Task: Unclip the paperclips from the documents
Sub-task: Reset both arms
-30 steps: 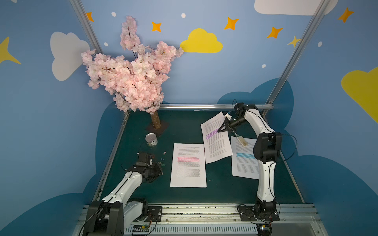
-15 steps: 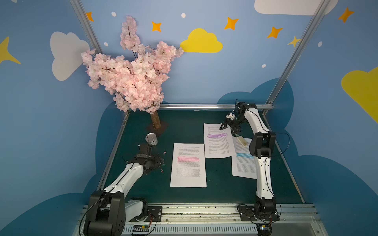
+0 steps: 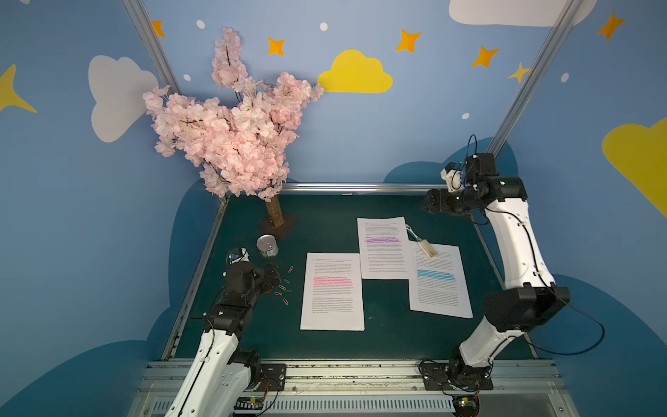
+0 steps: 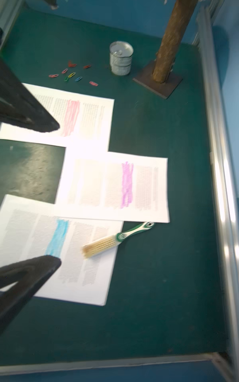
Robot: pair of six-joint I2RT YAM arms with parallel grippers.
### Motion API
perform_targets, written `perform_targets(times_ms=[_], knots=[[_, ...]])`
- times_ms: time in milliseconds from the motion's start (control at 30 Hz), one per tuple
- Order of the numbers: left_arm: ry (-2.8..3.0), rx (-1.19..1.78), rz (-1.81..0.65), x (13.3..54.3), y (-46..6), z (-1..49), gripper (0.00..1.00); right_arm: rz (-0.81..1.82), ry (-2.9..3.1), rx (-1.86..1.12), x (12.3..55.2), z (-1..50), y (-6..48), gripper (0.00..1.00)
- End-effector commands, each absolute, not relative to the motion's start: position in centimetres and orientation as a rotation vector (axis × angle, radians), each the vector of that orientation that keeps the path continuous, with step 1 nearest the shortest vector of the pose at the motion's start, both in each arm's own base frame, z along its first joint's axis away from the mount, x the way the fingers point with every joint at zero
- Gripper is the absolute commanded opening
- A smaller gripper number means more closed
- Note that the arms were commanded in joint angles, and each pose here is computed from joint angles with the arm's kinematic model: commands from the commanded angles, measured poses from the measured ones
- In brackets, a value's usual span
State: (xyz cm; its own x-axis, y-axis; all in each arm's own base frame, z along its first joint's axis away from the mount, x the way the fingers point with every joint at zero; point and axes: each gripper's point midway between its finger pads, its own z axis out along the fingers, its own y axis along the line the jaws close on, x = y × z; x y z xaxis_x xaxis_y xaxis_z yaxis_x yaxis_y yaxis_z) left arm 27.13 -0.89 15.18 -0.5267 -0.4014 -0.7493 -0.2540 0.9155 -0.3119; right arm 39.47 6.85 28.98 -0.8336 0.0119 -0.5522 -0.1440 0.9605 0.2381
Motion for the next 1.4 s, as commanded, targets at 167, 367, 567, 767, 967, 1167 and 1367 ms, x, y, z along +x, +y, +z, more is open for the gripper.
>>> perform_targets(times_ms=[167, 367, 567, 767, 967, 1167, 1367], knots=[[2.039, -0.288, -0.11, 32.4, -0.8, 14.1, 1.0, 0.178, 2.154, -0.048, 38.3, 17.1, 3.1, 0.95], [2.035, 0.097, 0.001, 35.3, -2.5, 12.7, 1.0, 0.099, 2.135, -0.004, 36.7, 11.4, 1.6, 0.95], [1.85, 0.118, -0.039, 36.1, -2.5, 12.2, 1.0, 0.118, 2.111, -0.157, 39.3, 10.6, 3.1, 0.95], [1.948, 0.118, -0.211, 38.3, -2.0, 8.4, 0.99, 0.123, 2.102, -0.176, 39.2, 8.9, 3.3, 0.94], [1.932, 0.146, -0.221, 38.9, -2.3, 8.8, 0.99, 0.162, 1.954, -0.175, 38.9, 8.9, 3.8, 0.95], [1.95, 0.151, -0.192, 38.8, -2.5, 8.5, 0.99, 0.152, 2.05, -0.217, 38.8, 8.6, 3.9, 0.95], [1.973, 0.139, -0.215, 39.3, -2.3, 8.2, 0.99, 0.15, 2.047, -0.222, 38.9, 8.8, 3.9, 0.95]])
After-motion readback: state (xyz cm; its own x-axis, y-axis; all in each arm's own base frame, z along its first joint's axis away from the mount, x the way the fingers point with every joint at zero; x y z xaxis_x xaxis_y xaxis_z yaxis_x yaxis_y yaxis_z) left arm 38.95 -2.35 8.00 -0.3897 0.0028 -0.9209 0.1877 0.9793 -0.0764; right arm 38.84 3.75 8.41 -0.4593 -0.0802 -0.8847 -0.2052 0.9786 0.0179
